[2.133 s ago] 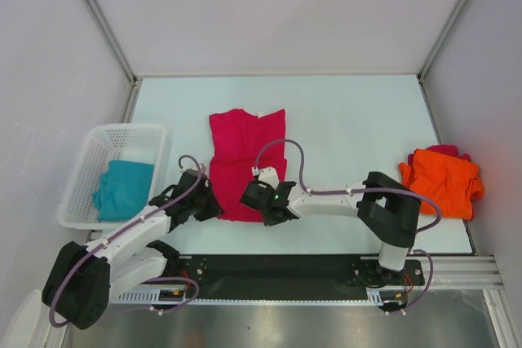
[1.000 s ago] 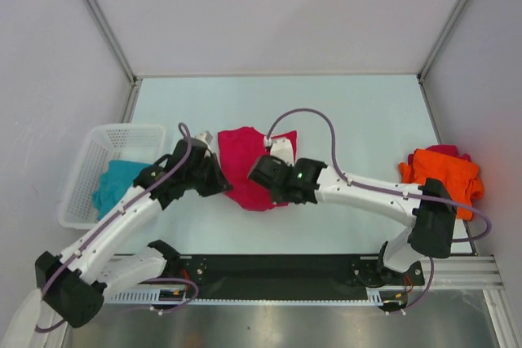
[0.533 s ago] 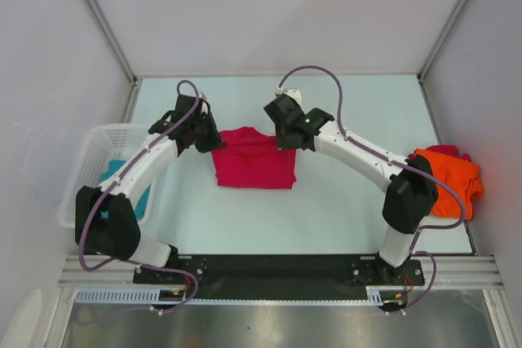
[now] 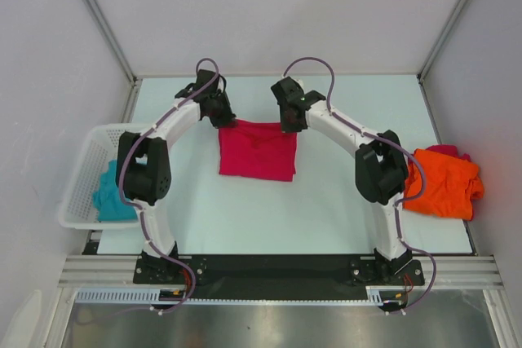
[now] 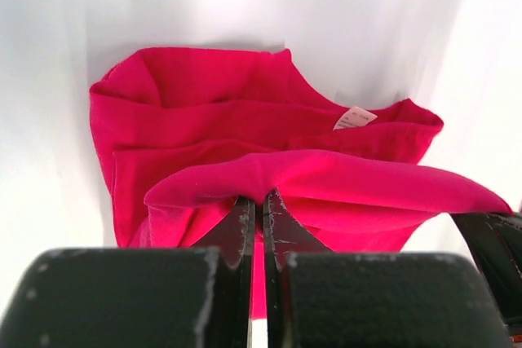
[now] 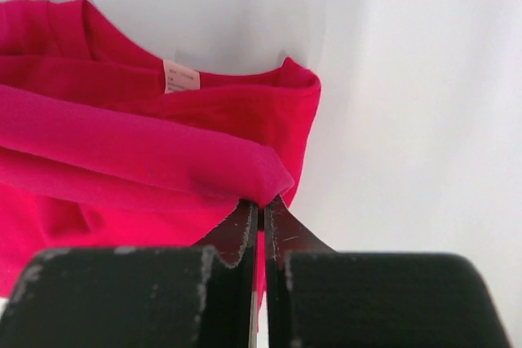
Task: Fold and stack the t-shirts
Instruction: Fold the long partially folded tshirt into a neat square
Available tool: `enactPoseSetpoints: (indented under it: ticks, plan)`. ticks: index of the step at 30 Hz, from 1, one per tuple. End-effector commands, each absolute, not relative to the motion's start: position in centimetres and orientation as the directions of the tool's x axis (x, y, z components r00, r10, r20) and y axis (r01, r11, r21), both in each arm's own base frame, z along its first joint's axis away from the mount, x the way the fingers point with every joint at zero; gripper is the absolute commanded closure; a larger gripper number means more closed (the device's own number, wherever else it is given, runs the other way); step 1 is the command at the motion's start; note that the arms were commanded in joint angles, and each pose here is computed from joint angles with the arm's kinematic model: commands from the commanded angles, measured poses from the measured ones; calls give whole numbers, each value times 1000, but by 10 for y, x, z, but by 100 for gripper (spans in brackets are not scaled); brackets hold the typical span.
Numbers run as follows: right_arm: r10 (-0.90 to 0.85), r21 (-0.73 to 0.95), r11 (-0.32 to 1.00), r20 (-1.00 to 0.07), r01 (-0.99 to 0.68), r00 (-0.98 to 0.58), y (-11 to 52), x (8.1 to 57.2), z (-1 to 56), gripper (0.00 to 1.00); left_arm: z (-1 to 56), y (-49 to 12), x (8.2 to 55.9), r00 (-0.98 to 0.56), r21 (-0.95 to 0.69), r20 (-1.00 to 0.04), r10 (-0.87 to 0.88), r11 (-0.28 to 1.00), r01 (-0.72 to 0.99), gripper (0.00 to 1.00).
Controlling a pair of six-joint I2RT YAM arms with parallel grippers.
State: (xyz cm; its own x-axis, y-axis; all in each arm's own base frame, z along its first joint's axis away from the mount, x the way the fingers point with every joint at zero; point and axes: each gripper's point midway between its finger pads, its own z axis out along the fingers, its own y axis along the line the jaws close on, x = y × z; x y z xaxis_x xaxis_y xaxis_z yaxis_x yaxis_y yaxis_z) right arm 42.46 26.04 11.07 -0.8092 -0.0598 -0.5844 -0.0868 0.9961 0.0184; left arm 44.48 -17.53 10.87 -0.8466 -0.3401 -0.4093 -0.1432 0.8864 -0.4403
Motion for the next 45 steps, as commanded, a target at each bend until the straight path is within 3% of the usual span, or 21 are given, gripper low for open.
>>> enactPoseSetpoints:
  ticks: [1,7,8,9,11,12,15,22,30,37,45]
  plan:
    - [-59,11,996,-615,-83,-786,253,453,120,100,122,-160,471,-813,-434,-458,-360,889,-149,97]
    - [-52,24,996,-597,-83,-801,254,468,107,100,107,-158,477,-825,-438,-427,-371,883,-170,92]
    - [-55,20,996,-585,-82,-809,254,468,102,96,107,-158,478,-825,-439,-426,-372,882,-171,90]
    - [-56,21,996,-586,-85,-808,254,469,104,80,106,-157,478,-825,-438,-424,-373,882,-174,67]
    - [-55,20,996,-586,-83,-808,253,470,103,65,108,-155,479,-820,-435,-430,-377,883,-178,44]
    - [-53,22,996,-590,-81,-806,252,470,106,52,110,-153,479,-818,-431,-433,-379,884,-181,26]
    - [-45,23,997,-607,-74,-793,249,470,116,48,117,-147,478,-809,-417,-447,-381,889,-188,10]
    - [-16,63,995,-652,-75,-758,252,458,151,47,132,-144,453,-800,-443,-453,-394,878,-181,6]
    - [-53,92,985,-647,-146,-761,285,440,141,46,130,-156,430,-800,-515,-443,-404,846,-142,5]
    - [-61,126,976,-623,-177,-780,310,458,117,47,138,-193,454,-814,-569,-450,-369,821,-58,5]
    - [1,175,976,-591,-127,-807,302,484,81,47,93,-214,482,-822,-620,-361,-440,772,-140,5]
